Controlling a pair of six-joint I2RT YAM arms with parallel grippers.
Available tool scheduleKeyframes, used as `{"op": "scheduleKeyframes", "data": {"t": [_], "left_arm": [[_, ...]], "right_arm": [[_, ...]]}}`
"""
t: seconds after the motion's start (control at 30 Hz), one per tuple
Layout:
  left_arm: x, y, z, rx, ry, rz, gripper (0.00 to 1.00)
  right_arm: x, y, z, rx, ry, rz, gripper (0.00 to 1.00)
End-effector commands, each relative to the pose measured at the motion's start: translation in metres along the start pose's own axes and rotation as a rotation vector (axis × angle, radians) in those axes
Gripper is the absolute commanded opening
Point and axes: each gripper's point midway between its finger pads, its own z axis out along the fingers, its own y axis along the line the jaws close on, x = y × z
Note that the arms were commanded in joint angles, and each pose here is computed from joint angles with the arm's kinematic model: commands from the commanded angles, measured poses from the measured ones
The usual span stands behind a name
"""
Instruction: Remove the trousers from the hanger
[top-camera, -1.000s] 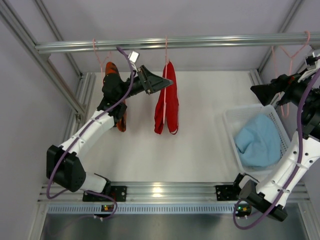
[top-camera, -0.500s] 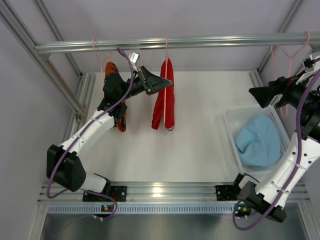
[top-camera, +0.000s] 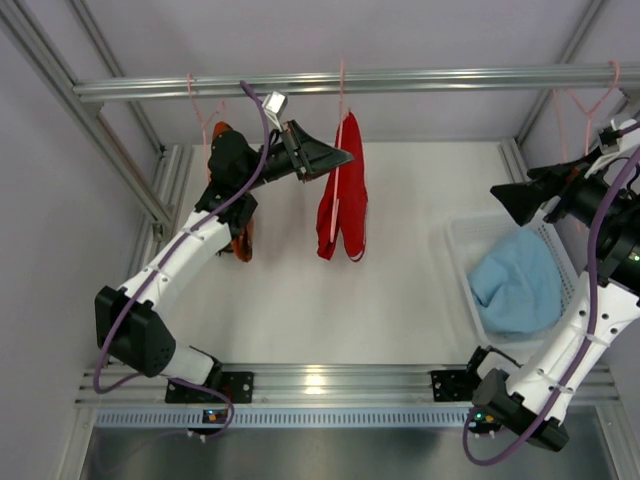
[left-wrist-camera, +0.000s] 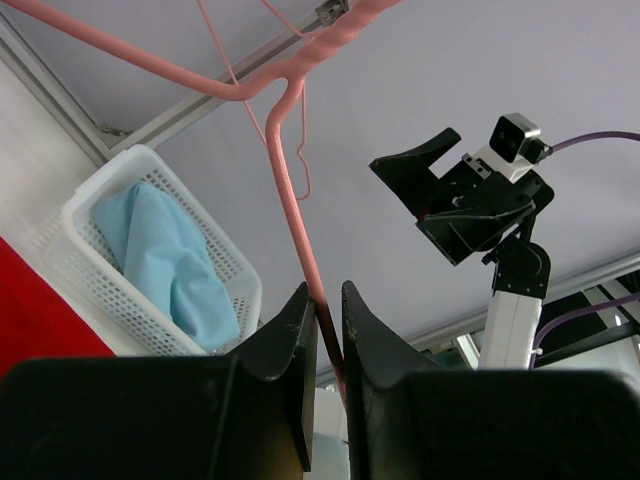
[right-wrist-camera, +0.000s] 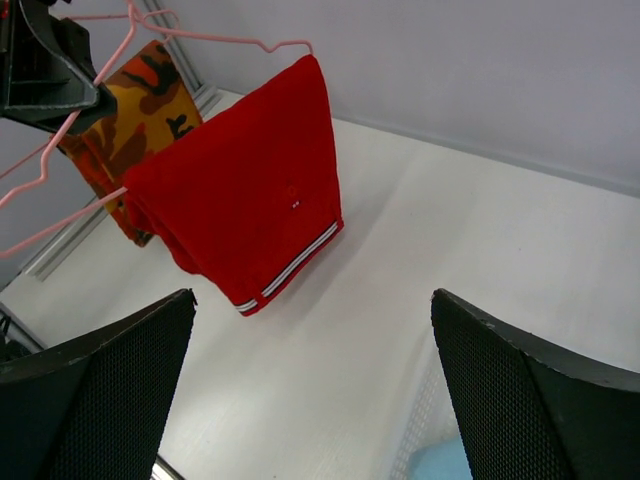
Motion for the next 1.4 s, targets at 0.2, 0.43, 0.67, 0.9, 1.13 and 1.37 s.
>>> {"op": "scheduleKeyframes", "data": {"t": [0.2,0.43,0.67,0.9,1.13,1.37], "left_arm": [[-0.012,-0.114,-0.026,0.251,-0.134,0.331,0.0],[0.007,-0.099,-0.044,0.203,-0.137,0.315,0.0],[0.017,-0.12,-0.052,0.262,-0.119,0.364,0.0],[0.008,-0.141,-0.048,0.317,-0.15,0.455,0.0],[-0.011,-0.143,-0.034,0.319,-0.184,0.469,0.0],[-0.022,-0.159,-0.028,0.346,-0.198,0.523,0.0]], "right_arm": [[0.006,0.019,-0.004,-0.058,-0.015,-0.144,1.0],[0.007,0.019,-0.003,-0.07,-0.015,-0.136,0.99],[0.015,0.025,-0.001,-0.126,-0.014,-0.126,0.99],[0.022,0.026,0.002,-0.131,-0.016,-0.129,0.99],[0.024,0.024,0.002,-0.125,-0.013,-0.128,0.99],[0.027,0.022,0.003,-0.123,-0.005,-0.134,1.0]]}}
